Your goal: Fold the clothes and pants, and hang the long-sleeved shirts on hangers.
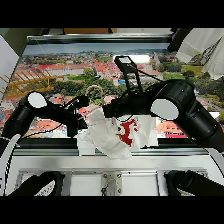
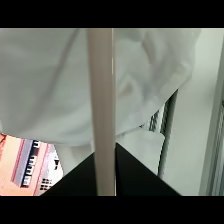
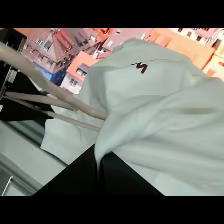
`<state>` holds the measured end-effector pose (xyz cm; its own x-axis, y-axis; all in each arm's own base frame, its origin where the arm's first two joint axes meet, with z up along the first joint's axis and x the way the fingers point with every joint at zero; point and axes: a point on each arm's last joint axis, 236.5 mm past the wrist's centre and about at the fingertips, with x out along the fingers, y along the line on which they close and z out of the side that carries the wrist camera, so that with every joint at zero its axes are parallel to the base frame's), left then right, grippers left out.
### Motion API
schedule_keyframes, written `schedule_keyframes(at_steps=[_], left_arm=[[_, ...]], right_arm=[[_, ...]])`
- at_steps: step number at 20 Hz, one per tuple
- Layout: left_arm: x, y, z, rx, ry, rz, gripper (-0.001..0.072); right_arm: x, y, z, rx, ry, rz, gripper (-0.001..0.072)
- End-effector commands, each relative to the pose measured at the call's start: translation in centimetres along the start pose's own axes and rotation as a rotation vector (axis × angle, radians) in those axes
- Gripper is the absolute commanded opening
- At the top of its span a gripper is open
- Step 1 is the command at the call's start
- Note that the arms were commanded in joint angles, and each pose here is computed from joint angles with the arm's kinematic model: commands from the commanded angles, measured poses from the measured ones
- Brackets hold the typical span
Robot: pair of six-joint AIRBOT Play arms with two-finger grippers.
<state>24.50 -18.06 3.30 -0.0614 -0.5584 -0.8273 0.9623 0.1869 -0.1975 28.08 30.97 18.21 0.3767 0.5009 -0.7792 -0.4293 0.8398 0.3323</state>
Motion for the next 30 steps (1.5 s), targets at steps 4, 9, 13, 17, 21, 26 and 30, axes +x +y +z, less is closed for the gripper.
schedule_keyframes(at_steps=[4,9,13,17,21,26,30], left_arm=[[-0.3,-0.4,-0.2,-0.027,0.007,-0.016,0.0018],[-2.6,1.2,1.2,-0.056,-0.02,0.052,0.0017],[-3.7,1.8,2.4,-0.045,-0.041,0.085,0.0017],[-3.9,1.9,2.7,-0.041,-0.049,0.092,0.0017],[-2.5,0.0,3.3,0.014,-0.019,0.039,0.0017],[-0.1,-1.0,3.7,0.046,-0.012,0.023,0.0017],[0.2,-1.3,3.7,0.052,-0.008,0.012,0.0017]], right_arm=[[-4.8,-9.1,-1.5,-0.02,0.088,-0.417,0.0018],[-6.9,-11.3,-2.6,-0.007,0.12,-0.52,0.0018],[-6.9,-11.3,-2.6,-0.007,0.119,-0.52,0.0018],[-6.9,-11.2,-2.5,-0.004,0.113,-0.518,0.0018],[-6.3,-10.1,0.1,0.019,-0.008,-0.463,0.0018],[-5.7,-9.0,1.8,0.031,-0.083,-0.408,0.0018],[-5.0,-7.0,2.5,0.024,-0.113,-0.32,0.0018]])
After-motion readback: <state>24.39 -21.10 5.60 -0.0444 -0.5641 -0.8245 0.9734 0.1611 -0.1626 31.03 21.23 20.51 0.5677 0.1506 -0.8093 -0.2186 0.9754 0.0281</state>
